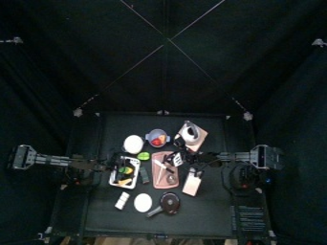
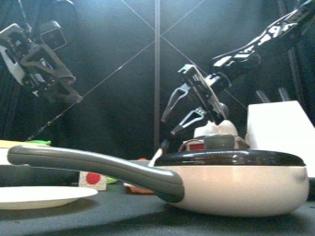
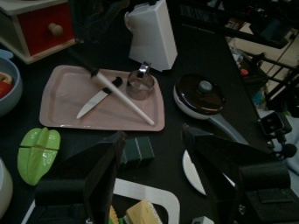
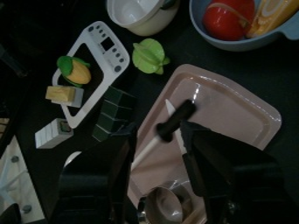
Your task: Place sharpener on plate
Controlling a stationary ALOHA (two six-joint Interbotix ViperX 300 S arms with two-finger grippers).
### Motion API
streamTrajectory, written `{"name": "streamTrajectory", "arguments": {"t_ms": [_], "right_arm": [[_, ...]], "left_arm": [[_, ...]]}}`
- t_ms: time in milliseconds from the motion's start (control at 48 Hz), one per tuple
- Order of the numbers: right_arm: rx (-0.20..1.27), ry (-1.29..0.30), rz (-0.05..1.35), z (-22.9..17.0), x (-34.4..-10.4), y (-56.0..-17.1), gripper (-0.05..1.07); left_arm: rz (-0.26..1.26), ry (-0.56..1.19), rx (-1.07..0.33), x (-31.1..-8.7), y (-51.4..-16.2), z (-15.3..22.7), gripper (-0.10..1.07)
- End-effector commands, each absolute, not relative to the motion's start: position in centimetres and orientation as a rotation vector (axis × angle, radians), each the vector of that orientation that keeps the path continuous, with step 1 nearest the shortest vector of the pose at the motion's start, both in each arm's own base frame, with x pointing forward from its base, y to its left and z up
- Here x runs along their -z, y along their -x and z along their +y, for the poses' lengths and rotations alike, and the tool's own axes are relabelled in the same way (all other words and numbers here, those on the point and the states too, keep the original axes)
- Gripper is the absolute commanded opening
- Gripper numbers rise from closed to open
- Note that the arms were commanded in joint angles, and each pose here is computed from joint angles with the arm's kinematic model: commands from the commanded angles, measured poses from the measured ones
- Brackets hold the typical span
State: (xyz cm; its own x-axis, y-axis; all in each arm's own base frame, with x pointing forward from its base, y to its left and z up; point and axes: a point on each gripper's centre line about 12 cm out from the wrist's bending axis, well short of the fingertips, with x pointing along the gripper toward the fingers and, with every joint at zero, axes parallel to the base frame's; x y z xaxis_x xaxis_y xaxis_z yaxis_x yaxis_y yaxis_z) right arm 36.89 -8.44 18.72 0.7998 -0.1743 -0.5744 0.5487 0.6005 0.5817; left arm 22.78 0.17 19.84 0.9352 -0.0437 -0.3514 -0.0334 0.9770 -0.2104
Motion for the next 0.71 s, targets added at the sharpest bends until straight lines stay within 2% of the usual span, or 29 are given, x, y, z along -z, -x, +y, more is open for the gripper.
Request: {"name": "streamTrajectory", "arguments": {"t_ms": [0,229,688], "right_arm": [[0.452,-0.822,0.469,-8.8,-20.0,-36.9,0.84],[0.53,-0.793,0.507,-9.2,-19.9,-36.4,0.84],[0.491,-0.776,0.516,-7.7,-20.3,-37.1,0.84]], "left_arm": [[0.343,0.217,0.005,-20.4,-23.0,0.2,0.91],[0.344,0.217,0.005,-20.4,-23.0,0.2,0.91],[0.344,0.217,0.005,-20.4,-23.0,0.2,0.91]]}}
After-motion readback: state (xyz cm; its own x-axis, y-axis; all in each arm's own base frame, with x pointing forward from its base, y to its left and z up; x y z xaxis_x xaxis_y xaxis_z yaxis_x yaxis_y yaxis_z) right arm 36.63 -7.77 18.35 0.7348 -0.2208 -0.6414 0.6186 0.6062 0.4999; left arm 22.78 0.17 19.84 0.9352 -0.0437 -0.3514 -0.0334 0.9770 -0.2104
